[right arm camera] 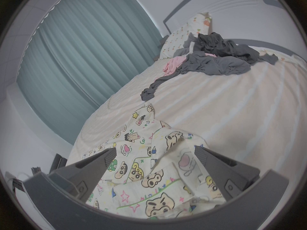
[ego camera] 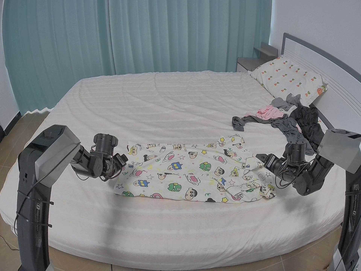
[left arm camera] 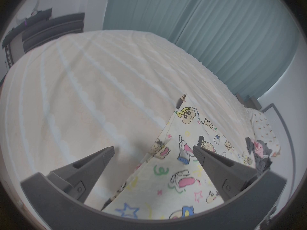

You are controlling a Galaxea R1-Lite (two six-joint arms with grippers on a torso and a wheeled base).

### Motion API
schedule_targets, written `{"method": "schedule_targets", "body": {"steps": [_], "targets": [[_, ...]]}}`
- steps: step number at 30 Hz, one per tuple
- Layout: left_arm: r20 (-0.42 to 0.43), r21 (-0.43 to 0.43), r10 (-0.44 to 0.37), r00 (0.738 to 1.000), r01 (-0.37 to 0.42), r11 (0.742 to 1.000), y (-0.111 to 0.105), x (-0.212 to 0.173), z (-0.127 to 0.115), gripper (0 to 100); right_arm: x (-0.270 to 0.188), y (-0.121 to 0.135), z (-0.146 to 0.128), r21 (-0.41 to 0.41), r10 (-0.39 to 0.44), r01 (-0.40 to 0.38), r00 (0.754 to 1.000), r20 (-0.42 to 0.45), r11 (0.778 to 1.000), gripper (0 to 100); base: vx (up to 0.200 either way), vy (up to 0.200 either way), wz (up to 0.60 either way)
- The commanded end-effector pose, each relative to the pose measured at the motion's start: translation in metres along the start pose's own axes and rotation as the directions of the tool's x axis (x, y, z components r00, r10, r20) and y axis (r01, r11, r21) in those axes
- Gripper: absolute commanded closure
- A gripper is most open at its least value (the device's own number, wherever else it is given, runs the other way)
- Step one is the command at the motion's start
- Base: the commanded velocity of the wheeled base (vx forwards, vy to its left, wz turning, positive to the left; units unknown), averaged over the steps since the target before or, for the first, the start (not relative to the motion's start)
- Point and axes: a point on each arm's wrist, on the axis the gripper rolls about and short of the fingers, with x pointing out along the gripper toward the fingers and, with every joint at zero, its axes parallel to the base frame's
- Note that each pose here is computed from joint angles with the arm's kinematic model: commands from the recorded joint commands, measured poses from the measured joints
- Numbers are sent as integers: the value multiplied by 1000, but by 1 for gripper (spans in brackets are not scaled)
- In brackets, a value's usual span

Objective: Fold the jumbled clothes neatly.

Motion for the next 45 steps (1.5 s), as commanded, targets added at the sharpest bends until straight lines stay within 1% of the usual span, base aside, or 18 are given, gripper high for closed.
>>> {"method": "schedule_targets", "body": {"steps": [1, 3, 5, 6, 7, 8, 12, 13, 17, 21, 25, 28, 31, 34, 37, 38, 42, 45], "targets": [[-118, -134, -134, 984, 118, 984, 32, -73, 17, 0, -30, 31, -15, 169, 54, -45, 998, -46, 985, 0, 0, 0, 0], [-159, -159, -194, 968, 169, 973, 50, -97, 8, 0, -37, 51, -22, 238, 101, -85, 993, -57, 968, 0, 0, 0, 0], [-166, -169, -222, 961, 194, 966, 56, -106, 2, 0, -39, 58, -26, 256, 119, -97, 991, -69, 962, 0, 0, 0, 0], [-156, -189, -266, 951, 235, 953, 65, -121, -8, 0, -39, 65, -34, 264, 130, -101, 987, -97, 959, 0, 0, 0, 0], [-151, -196, -276, 949, 245, 950, 67, -124, -10, 0, -39, 67, -36, 261, 132, -102, 986, -103, 960, 0, 0, 0, 0], [-142, -219, -299, 944, 264, 939, 72, -131, -18, 0, -36, 67, -42, 257, 128, -93, 985, -119, 962, 0, 0, 0, 0], [-102, -282, -357, 929, 317, 905, 85, -141, -33, 0, -24, 57, -52, 254, 93, -53, 985, -148, 966, 0, 0, 0, 0], [-99, -289, -362, 927, 321, 902, 87, -140, -36, 0, -21, 54, -53, 255, 83, -42, 985, -153, 966, 0, 0, 0, 0], [-94, -296, -362, 927, 322, 899, 97, -129, -44, 0, -20, 50, -59, 244, 48, 2, 979, -198, 970, 0, 0, 0, 0], [-80, -292, -371, 925, 335, 896, 100, -130, -47, 0, -20, 52, -69, 221, 20, 36, 969, -244, 975, 0, 0, 0, 0], [-79, -292, -372, 925, 336, 895, 101, -130, -47, 0, -13, 44, -73, 191, -31, 85, 961, -273, 978, 0, 0, 0, 0], [-80, -291, -371, 925, 335, 896, 101, -130, -47, 0, -3, 34, -74, 189, -61, 115, 961, -271, 975, 0, 0, 0, 0], [-80, -291, -371, 925, 335, 896, 101, -130, -47, 0, 0, 27, -63, 186, -85, 131, 968, -235, 974, 0, 0, 0, 0], [-79, -288, -372, 925, 336, 897, 100, -130, -47, 0, -5, 32, -55, 181, -71, 112, 974, -217, 977, 0, 0, 0, 0], [-81, -286, -370, 925, 334, 898, 101, -129, -48, 0, -5, 32, -52, 179, -77, 117, 973, -218, 977, 0, 0, 0, 0], [-82, -287, -369, 926, 333, 898, 101, -129, -48, 0, -4, 33, -51, 175, -93, 136, 968, -232, 975, 0, 0, 0, 0], [-82, -287, -367, 927, 331, 899, 101, -128, -48, 0, -4, 38, -50, 165, -113, 156, 963, -244, 974, 0, 0, 0, 0], [-83, -284, -368, 926, 332, 900, 100, -128, -49, 0, -7, 52, -63, 118, -165, 198, 956, -242, 973, 0, 0, 0, 0]]}}
